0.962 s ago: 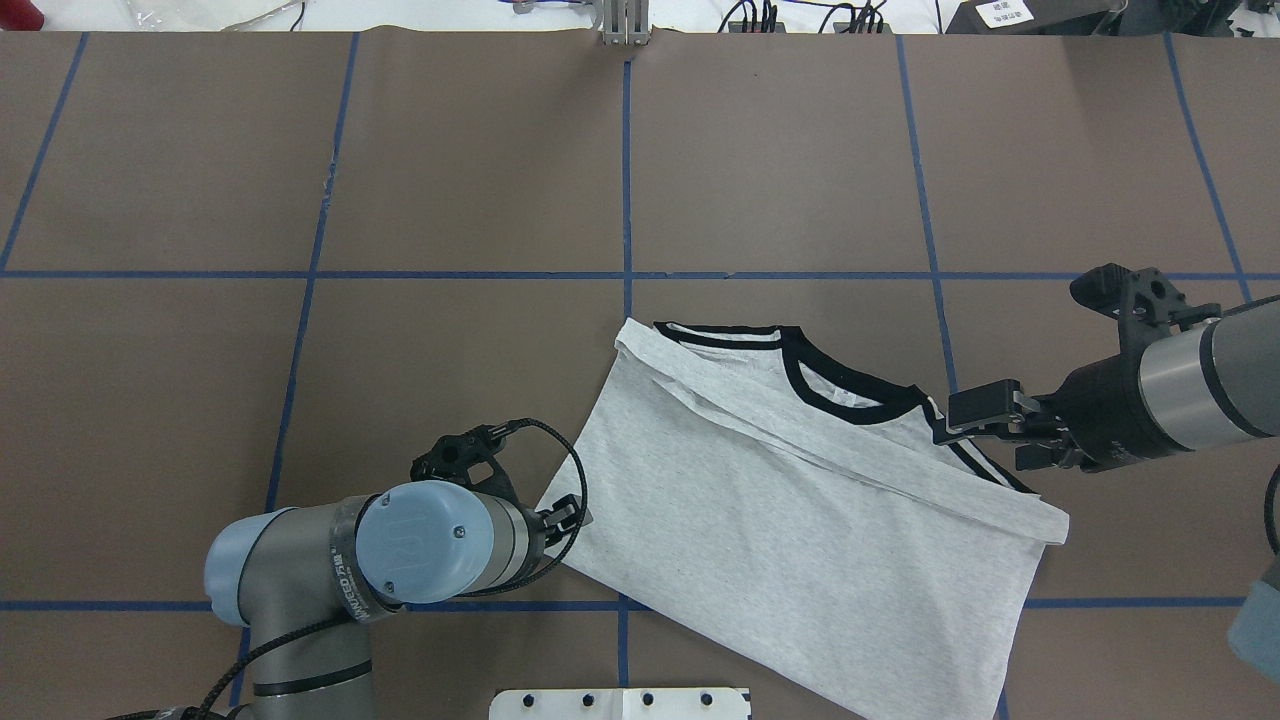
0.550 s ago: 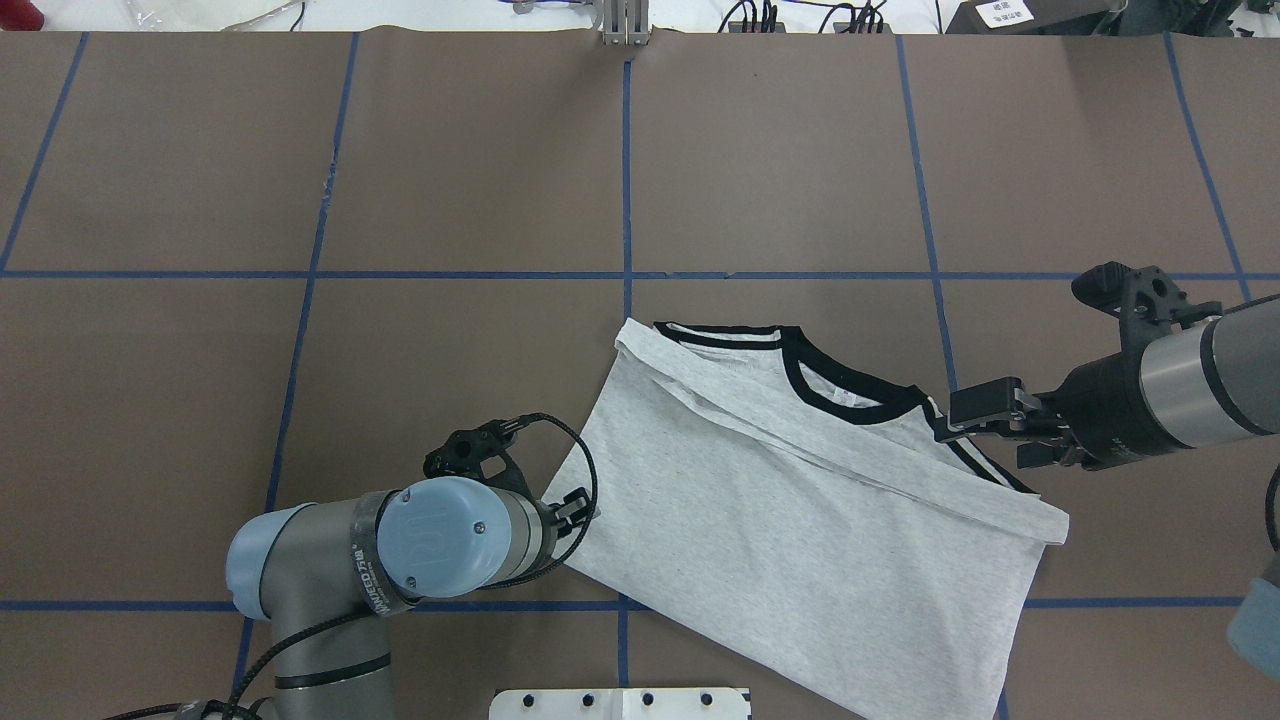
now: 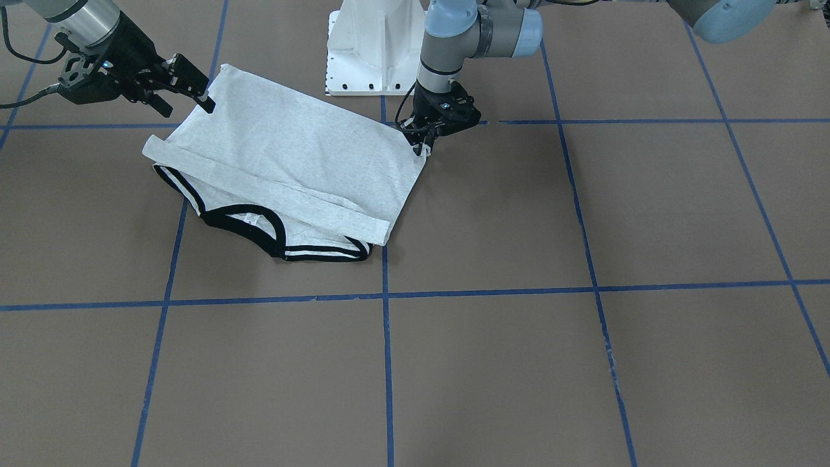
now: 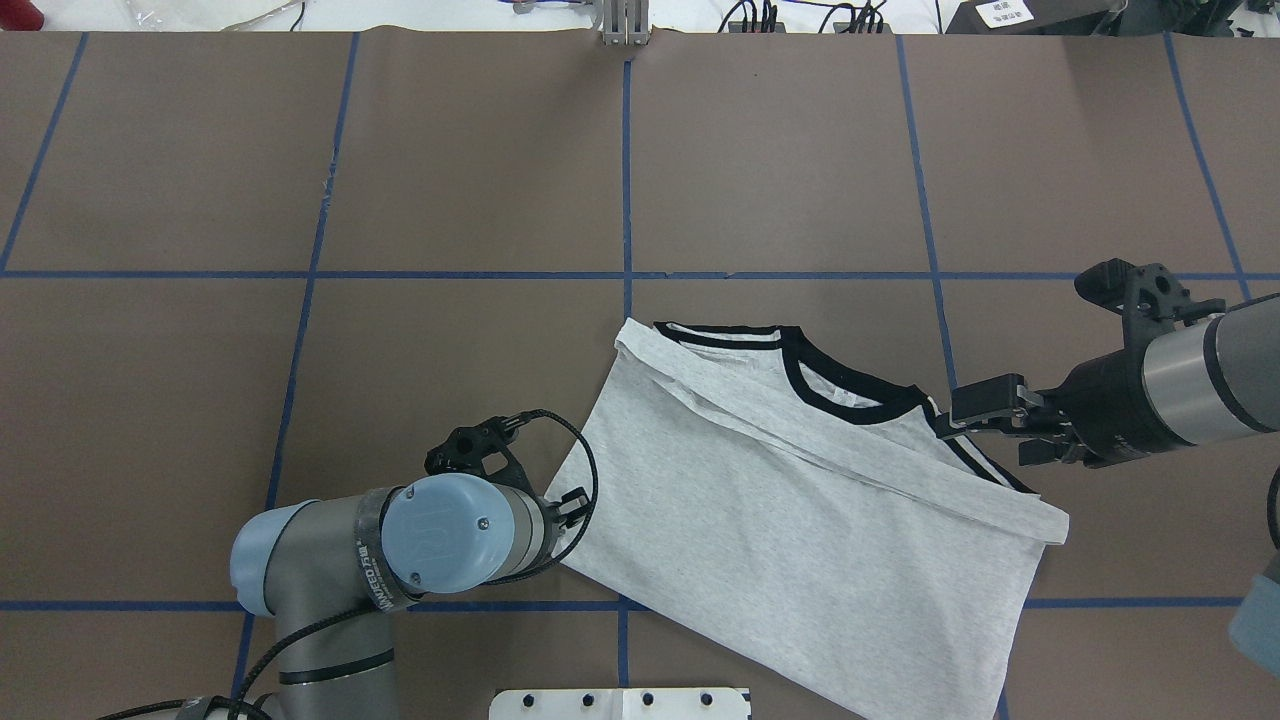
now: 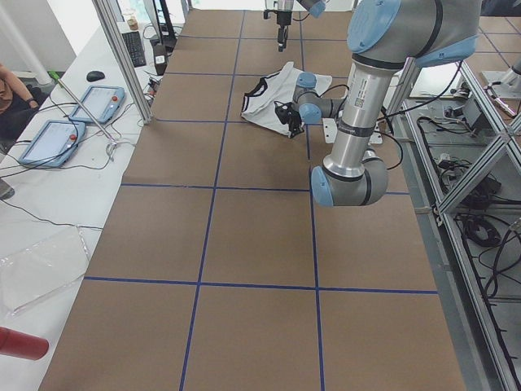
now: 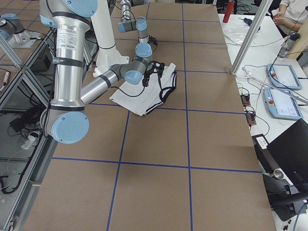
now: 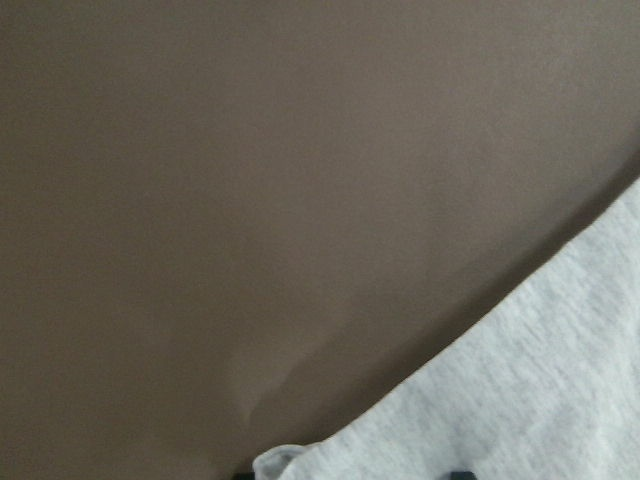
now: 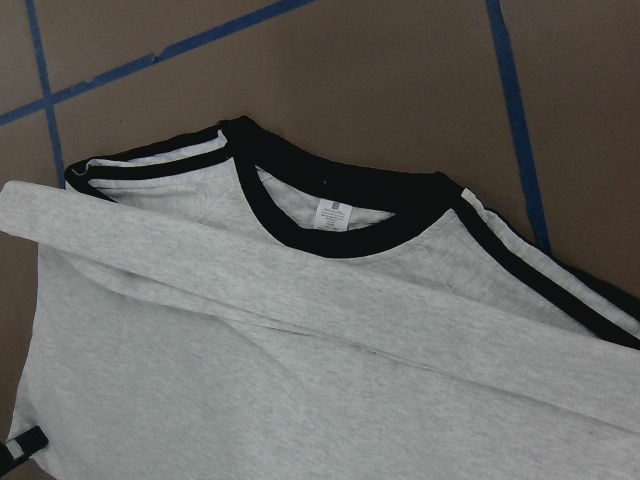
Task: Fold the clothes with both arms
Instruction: 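Drag the shirt corner away from the robot with the left gripper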
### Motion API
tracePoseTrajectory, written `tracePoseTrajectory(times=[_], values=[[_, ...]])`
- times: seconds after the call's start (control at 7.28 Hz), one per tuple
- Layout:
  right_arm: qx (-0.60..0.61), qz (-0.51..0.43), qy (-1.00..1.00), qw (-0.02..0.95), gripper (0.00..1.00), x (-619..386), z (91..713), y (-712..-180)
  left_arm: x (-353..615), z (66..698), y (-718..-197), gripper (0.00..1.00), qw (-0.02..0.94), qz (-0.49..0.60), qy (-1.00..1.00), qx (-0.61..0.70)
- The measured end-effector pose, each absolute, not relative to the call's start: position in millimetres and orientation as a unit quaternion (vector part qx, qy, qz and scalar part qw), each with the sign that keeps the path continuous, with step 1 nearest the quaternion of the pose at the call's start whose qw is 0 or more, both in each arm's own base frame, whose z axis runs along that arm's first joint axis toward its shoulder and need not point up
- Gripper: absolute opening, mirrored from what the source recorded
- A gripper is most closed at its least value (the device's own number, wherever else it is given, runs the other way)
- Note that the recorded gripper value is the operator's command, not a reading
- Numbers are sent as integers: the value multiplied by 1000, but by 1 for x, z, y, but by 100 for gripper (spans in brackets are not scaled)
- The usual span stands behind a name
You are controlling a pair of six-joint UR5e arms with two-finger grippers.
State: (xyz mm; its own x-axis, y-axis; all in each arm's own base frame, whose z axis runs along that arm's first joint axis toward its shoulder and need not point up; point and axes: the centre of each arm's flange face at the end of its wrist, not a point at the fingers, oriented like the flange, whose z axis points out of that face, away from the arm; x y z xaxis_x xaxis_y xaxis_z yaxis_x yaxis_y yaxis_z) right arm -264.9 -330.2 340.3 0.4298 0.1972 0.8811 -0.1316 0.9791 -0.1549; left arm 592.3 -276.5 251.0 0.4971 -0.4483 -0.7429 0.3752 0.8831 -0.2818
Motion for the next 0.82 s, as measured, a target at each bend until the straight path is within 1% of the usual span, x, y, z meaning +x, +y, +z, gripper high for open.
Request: tracePoseTrajectory(times=[0.41,0.82], values=[[-30,100,-525,845,100,-263,340,-332,575,243,-302,0,857,-253,449,-35],[-29,102,-525,845,100,-261,341,-333,545,253,-368,0,851,-288,440,-4]])
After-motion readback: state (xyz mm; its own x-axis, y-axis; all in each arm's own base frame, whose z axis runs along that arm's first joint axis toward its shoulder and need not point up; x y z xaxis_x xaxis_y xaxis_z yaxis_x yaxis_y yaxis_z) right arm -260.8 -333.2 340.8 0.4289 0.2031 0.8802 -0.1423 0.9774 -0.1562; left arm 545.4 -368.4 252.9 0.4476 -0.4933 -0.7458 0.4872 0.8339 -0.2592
